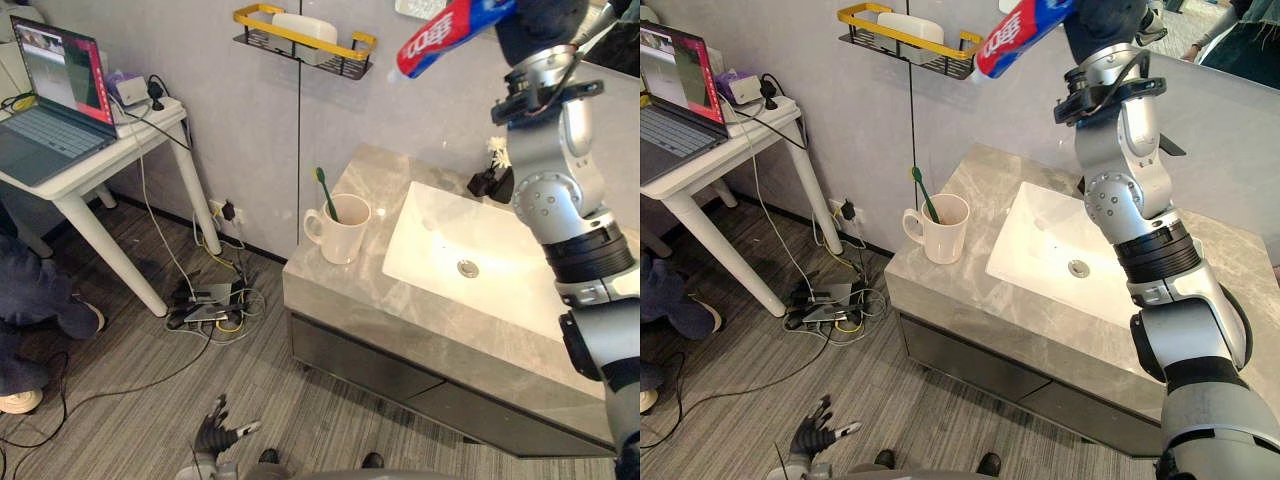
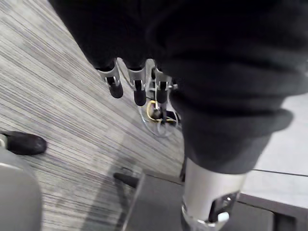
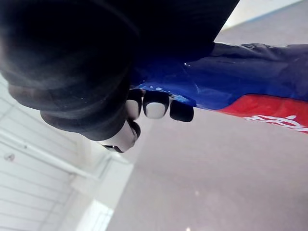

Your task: Organize washtable

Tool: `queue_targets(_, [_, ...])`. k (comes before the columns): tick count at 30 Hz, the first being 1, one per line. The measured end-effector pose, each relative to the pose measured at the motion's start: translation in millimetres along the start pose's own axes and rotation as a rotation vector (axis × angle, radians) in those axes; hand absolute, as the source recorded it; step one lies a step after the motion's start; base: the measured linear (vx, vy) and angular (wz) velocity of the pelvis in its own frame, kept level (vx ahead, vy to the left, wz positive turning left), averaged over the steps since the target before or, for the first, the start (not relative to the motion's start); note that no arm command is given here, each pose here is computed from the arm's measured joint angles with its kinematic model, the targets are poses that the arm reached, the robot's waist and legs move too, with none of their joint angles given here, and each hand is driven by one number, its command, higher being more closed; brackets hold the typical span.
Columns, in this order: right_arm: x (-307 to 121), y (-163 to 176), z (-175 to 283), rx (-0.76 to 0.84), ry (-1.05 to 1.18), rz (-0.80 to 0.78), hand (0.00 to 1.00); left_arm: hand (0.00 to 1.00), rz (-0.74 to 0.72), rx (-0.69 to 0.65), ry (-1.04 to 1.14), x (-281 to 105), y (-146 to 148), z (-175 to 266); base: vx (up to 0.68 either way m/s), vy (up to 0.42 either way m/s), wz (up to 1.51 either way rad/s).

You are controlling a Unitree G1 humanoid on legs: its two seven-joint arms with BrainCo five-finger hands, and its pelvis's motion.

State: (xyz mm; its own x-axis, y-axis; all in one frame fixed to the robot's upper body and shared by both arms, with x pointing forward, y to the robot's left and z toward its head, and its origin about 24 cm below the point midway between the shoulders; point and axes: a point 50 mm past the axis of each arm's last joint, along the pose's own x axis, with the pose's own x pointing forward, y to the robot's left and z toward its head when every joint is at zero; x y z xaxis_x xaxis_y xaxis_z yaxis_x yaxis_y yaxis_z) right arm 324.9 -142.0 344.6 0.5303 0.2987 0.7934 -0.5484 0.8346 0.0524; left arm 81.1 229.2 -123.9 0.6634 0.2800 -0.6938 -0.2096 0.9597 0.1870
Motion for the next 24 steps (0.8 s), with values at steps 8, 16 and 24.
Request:
queue_targets(8, [-20.3, 13.0, -20.9, 0.016, 0.085, 0.086, 1.00, 0.00, 0.062, -0.040, 0.113, -3.5, 5.4, -24.3, 0.00, 0.001, 0.00])
queue_targets(16, [-50.4, 20.6, -54.8, 0.017, 0.245, 0.104, 1.00, 0.00, 0.121, -0.099, 0.165, -4.1, 10.9, -33.1, 0.00, 0.000, 0.00])
queue_targets(24, [-54.8, 23.0, -59.5, 0.014, 0.264, 0.126, 1.00, 0.00, 0.139, -0.114, 0.172, 1.3, 10.5, -30.4, 0.01, 0.000, 0.02])
